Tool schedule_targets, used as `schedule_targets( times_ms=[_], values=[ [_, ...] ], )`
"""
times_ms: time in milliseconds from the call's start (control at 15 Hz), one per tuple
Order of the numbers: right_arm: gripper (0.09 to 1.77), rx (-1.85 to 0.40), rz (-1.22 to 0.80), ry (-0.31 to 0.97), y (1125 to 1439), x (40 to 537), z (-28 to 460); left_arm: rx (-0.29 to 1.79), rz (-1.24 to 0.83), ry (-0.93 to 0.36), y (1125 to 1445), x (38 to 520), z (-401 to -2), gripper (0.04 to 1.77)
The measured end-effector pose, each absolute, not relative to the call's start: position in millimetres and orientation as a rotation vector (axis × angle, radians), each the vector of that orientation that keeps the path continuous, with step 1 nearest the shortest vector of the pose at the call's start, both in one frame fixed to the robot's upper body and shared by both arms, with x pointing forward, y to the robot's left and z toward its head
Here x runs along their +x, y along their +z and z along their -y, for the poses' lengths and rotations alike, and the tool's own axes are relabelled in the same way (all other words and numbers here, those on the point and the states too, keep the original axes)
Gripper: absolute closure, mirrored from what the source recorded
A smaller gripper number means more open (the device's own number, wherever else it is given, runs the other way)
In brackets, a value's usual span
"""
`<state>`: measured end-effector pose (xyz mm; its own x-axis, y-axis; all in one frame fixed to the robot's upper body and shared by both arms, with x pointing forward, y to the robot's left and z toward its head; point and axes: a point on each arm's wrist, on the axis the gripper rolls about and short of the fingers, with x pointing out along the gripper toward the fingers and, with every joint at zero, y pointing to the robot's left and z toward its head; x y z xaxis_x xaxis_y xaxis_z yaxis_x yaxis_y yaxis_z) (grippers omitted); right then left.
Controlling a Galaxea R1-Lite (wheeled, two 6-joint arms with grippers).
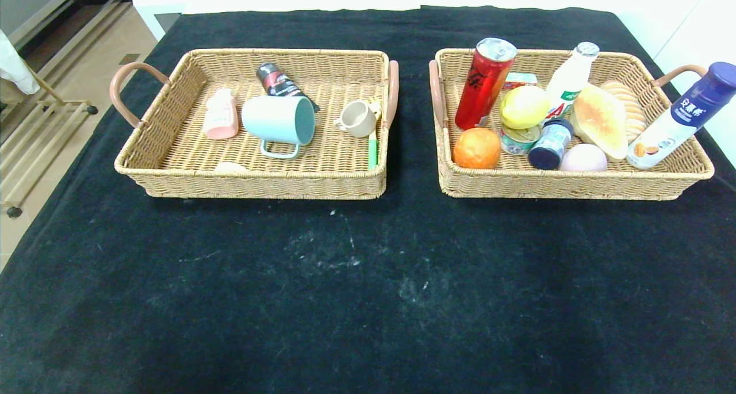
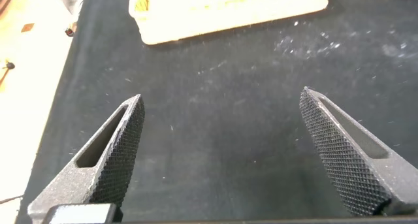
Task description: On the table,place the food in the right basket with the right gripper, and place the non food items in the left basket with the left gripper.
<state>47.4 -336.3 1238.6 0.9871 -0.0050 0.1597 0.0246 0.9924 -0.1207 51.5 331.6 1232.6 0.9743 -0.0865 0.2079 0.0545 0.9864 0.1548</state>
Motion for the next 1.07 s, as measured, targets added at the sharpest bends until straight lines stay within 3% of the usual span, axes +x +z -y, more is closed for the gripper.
schedule_targets(
  times_ms=[400, 1067],
  values=[
    [0.16, -0.13, 0.065, -0.002, 1191.2, 67.9, 336.4, 0.145, 0.151, -0.072, 1198.1, 67.4, -331.7, 0.09],
    [0.16, -0.028, 0.003, 0.005, 1183.0, 68.9, 336.4, 0.126, 0.047, -0.019, 1187.1, 68.7, -333.0, 0.09]
  ],
)
